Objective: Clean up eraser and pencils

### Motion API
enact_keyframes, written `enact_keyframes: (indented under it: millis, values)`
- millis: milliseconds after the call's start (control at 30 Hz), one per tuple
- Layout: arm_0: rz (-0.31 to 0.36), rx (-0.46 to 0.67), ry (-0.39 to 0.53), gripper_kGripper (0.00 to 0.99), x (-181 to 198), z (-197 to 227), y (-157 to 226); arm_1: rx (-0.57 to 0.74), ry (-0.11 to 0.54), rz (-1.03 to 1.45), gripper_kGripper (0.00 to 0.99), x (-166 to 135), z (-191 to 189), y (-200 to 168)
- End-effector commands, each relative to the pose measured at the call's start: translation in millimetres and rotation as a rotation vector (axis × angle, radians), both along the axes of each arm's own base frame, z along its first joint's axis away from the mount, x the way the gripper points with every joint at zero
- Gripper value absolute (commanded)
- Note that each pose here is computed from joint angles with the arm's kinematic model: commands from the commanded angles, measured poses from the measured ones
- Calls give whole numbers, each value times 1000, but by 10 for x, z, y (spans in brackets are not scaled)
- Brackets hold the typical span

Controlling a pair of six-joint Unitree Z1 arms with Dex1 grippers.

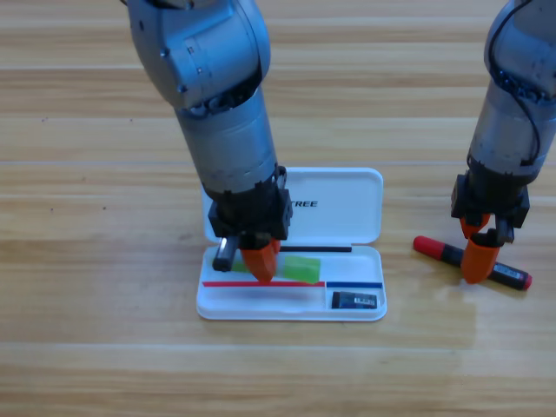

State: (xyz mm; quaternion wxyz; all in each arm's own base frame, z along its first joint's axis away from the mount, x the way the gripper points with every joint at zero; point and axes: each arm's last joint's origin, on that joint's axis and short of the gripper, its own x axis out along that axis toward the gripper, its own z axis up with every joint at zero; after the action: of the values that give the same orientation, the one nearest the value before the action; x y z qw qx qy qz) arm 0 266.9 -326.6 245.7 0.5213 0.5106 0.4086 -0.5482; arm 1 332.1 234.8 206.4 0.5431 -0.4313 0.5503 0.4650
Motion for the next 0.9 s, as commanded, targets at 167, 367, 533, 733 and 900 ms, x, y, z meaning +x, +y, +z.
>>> enact_keyframes:
  millis: [167,367,533,733,900]
  values:
    - [-7,56,52,126,0,-427,-110,-53,63,-5,535,155,-437,-42]
    - [4,56,53,126,25,-451,-78,-54,68,-2,206,169,-521,-32]
    - [11,60,57,126,35,-461,-59,-59,70,0,0,154,-526,-44]
    - [19,58,54,127,45,-454,-59,-62,58,-4,0,146,-477,-77]
    - [21,57,51,330,49,-444,-64,-71,55,-5,0,146,-477,-90]
